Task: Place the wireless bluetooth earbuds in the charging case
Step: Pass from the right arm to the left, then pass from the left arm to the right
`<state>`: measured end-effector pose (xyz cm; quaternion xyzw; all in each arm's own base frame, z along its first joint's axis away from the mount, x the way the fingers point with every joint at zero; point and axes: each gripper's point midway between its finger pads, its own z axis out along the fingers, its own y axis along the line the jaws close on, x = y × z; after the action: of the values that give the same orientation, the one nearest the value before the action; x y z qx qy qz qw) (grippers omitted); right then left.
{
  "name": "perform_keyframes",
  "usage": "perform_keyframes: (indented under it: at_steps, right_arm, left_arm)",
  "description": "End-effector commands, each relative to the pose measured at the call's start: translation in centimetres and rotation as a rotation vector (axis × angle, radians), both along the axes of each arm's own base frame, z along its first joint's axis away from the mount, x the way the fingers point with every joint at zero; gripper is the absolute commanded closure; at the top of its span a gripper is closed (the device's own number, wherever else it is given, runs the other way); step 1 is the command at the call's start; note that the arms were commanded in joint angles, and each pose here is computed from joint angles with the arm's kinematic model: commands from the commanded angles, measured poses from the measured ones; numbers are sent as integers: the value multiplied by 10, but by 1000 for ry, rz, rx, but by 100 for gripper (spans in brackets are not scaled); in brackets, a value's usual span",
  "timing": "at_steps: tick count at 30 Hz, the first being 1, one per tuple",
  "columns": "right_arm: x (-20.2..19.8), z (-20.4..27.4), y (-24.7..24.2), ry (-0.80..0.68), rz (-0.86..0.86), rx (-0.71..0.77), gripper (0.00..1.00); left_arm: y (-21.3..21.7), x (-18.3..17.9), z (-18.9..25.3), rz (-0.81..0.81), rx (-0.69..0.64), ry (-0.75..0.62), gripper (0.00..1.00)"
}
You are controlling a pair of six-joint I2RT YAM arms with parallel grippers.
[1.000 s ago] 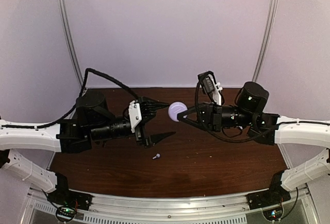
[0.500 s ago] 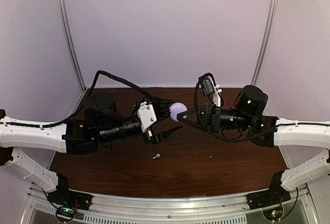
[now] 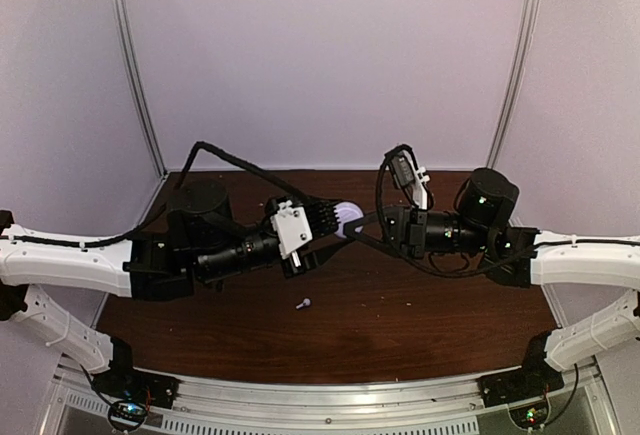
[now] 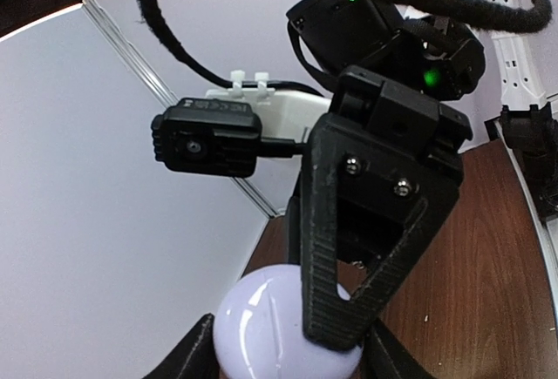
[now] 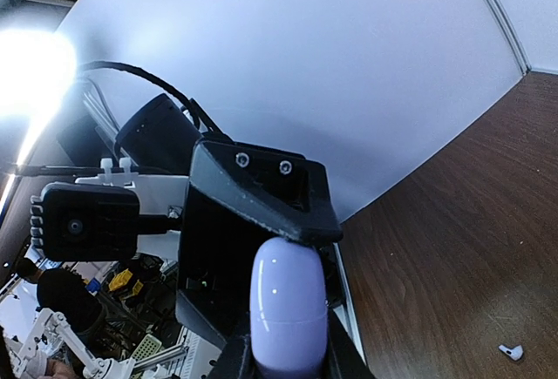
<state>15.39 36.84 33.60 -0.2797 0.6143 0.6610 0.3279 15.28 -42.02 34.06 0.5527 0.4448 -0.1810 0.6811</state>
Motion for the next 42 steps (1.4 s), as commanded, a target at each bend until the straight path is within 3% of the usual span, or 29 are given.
perform_keyframes:
  at_steps: [1,4,10,12,15,22,34,42]
  right_arm:
    - [-4,5,-2,-6,-3,25,85]
    - [-5,5,-3,-7,4,26,82]
    - [-6,9,-4,-31,2,1,57]
    - [-6,9,-4,-38,3,-7,53]
    - [-8,6,-5,-39,12,-29,53]
    - [-17,-2,-2,-35,81,-85,67]
    - [-29,-17,0,5,160,-156,59]
    - [-30,-18,1,11,173,-173,75]
  left_arm:
    - [-2,-2,21,-5,-38,-34,51]
    - [-2,-7,18,-30,-24,-34,57]
    - [-2,-17,6,-92,37,-26,66]
    - [-3,-22,2,-118,59,-16,66]
    - [-3,-34,-4,-187,88,-4,67]
    - [-2,-48,-12,-267,139,3,68]
    - [-5,-46,-16,-266,177,-16,73]
    - [-8,-46,-20,-270,208,-30,74]
